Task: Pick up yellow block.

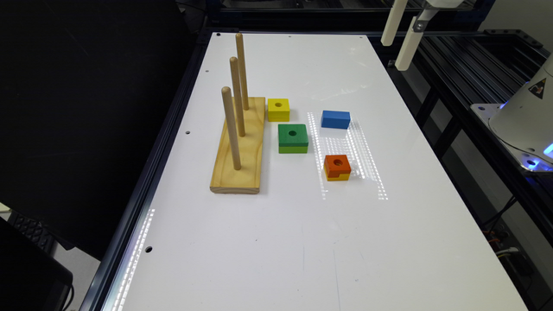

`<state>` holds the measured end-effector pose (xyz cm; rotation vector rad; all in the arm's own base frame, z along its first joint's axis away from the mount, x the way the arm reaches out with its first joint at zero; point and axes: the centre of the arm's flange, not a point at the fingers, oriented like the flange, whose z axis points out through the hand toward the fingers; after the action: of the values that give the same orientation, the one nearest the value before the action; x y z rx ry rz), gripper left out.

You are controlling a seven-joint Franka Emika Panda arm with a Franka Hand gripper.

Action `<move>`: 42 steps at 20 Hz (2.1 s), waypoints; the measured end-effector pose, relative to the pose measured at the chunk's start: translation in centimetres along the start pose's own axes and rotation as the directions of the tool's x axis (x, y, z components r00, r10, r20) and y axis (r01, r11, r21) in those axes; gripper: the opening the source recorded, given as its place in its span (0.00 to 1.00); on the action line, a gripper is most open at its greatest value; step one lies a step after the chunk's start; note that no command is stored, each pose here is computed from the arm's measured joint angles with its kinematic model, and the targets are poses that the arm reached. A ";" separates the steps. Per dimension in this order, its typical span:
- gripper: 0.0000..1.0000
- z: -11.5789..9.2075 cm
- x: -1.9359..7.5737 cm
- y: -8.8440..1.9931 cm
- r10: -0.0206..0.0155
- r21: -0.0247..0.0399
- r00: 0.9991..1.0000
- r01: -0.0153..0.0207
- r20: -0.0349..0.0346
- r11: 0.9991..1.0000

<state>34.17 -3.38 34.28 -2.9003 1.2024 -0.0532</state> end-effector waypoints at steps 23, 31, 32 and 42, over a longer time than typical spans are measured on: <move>1.00 0.6 8.06 -3.0 0.004 -0.009 1.000 -0.003 0.007 1.000; 1.00 0.5 10.19 -3.3 -0.003 -0.006 1.000 0.003 0.001 1.000; 1.00 0.5 10.49 -3.5 -0.004 -0.006 1.000 0.004 0.001 1.000; 1.00 0.8 11.99 -5.8 -0.014 -0.001 1.000 0.014 -0.001 1.000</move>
<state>46.76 -7.78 33.97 -2.9100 1.1831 -0.0533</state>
